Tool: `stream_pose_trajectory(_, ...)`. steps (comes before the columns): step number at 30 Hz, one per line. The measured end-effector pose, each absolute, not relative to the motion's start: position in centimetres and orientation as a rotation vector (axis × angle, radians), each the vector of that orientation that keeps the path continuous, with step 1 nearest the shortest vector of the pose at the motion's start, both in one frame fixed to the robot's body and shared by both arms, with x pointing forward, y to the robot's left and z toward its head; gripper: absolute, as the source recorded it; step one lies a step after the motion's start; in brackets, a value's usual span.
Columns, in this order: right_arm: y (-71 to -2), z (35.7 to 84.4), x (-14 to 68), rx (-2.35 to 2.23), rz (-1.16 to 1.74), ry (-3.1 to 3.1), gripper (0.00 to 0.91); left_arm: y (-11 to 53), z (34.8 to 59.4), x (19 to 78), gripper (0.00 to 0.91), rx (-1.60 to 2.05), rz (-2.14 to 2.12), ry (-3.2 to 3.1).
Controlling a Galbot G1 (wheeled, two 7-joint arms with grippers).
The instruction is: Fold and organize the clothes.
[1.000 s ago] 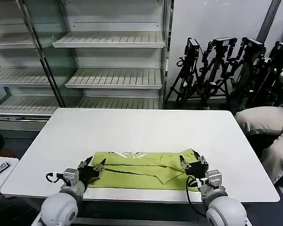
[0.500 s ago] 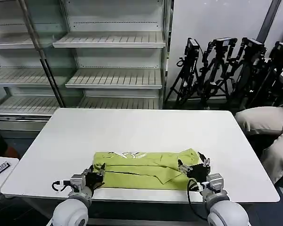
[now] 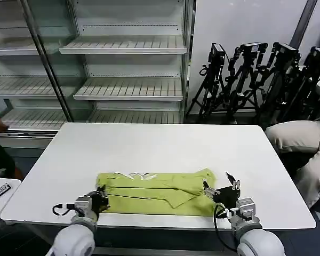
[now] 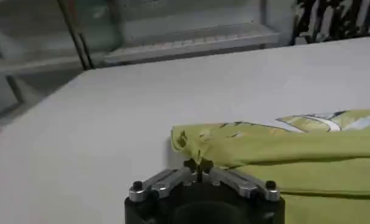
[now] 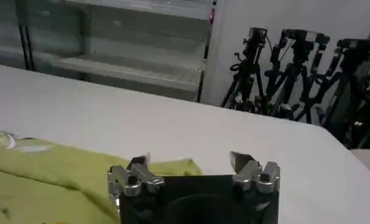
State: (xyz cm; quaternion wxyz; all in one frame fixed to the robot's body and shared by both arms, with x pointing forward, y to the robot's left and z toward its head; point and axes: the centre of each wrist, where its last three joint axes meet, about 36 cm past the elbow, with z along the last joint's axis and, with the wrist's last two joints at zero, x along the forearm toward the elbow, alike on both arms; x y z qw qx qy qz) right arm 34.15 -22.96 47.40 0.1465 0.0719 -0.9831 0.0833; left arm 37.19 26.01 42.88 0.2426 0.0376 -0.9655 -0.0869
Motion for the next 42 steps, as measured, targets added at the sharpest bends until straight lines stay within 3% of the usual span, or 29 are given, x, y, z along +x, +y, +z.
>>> stream_pose_trajectory(8,-22.8,47.4,34.2,0.203,0.248,-2.837,0.907,30.3,46.4,37.7,0.0,0.208,-0.422,-2.726)
stream_pose_trajectory(15,-23.1,47.7,33.9,0.18,0.254,-2.84,0.907,26.7,48.6,36.0,0.01,0.084,-0.534,-2.825)
stream_pose_trajectory(30,-24.3,48.7,33.7,0.124,0.282,-2.859,0.907,15.7,47.2,33.2,0.01,-0.379,-0.524,-2.876)
stream_pose_trajectory(41,-24.5,48.7,33.7,0.112,0.283,-2.86,0.907,11.9,46.8,33.9,0.01,-0.521,-0.424,-2.863)
stream_pose_trajectory(42,-24.5,48.7,33.7,0.11,0.284,-2.861,0.907,11.6,46.8,34.0,0.645,-0.532,-0.411,-2.862)
